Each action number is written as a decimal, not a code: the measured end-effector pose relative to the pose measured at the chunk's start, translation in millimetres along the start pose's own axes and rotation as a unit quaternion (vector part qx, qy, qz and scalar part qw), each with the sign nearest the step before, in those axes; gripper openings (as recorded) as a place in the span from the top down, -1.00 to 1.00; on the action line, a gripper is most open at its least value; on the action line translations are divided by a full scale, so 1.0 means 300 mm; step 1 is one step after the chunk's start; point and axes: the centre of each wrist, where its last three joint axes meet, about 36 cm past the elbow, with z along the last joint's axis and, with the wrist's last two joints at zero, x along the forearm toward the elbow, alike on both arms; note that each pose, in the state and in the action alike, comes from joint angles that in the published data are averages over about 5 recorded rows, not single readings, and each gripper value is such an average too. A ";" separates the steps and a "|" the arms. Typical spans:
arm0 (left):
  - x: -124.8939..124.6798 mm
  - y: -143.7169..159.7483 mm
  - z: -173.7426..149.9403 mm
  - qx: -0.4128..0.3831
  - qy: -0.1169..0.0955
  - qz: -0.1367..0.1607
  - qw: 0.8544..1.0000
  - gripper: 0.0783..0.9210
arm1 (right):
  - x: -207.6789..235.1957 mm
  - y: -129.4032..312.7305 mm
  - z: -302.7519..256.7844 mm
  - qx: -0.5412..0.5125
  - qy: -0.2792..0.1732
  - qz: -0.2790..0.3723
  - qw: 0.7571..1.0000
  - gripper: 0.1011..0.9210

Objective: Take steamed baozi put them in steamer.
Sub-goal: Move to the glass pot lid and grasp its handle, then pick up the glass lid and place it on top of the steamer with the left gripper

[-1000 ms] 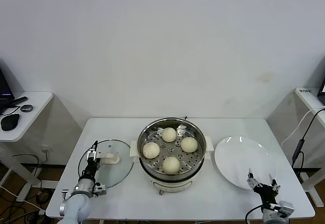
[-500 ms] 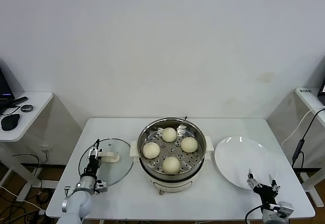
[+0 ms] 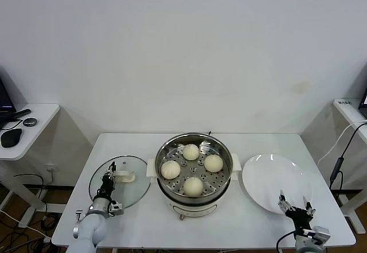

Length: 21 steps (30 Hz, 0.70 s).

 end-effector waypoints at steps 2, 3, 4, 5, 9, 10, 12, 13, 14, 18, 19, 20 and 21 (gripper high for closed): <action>0.002 -0.001 -0.001 0.002 0.003 0.004 1.000 0.63 | 0.000 0.000 0.000 0.000 0.000 0.000 1.000 -0.76; 0.003 0.000 -0.002 0.004 0.005 0.006 1.000 0.69 | 0.000 0.000 0.001 0.000 0.000 0.000 1.000 -0.76; 0.005 0.002 -0.005 0.007 0.008 0.008 1.000 0.72 | 0.000 0.000 0.001 0.000 0.000 0.000 1.000 -0.76; 0.007 0.006 -0.008 0.010 0.011 0.009 1.000 0.75 | 0.000 -0.001 0.002 0.000 0.000 0.000 1.000 -0.76; 0.023 0.040 -0.025 0.031 0.032 0.016 0.999 0.77 | -0.004 -0.002 0.002 0.000 0.000 0.000 1.000 -0.76; 0.029 0.051 -0.030 0.037 0.038 0.017 0.998 0.77 | -0.006 -0.003 0.002 0.000 0.000 0.001 1.000 -0.76; 0.039 0.074 -0.040 0.046 0.049 0.017 0.998 0.77 | -0.011 -0.005 -0.002 -0.002 -0.001 0.001 1.000 -0.76; 0.045 0.086 -0.046 0.049 0.054 0.016 0.997 0.77 | -0.014 -0.007 -0.005 -0.002 -0.002 0.002 1.000 -0.76; 0.052 0.097 -0.052 0.051 0.059 0.014 0.997 0.77 | -0.017 -0.008 -0.009 -0.003 -0.003 0.002 1.000 -0.76; 0.087 0.139 -0.091 0.051 0.084 0.008 0.995 0.77 | -0.031 -0.009 -0.030 -0.007 -0.008 0.001 1.000 -0.76; 0.097 0.151 -0.103 0.049 0.092 0.007 0.995 0.77 | -0.034 -0.008 -0.034 -0.008 -0.009 0.000 1.000 -0.76; 0.107 0.164 -0.114 0.046 0.101 0.006 0.994 0.77 | -0.036 -0.006 -0.038 -0.009 -0.010 0.000 1.000 -0.76; 0.117 0.178 -0.125 0.043 0.110 0.005 0.993 0.77 | -0.039 -0.004 -0.041 -0.011 -0.011 -0.001 1.000 -0.76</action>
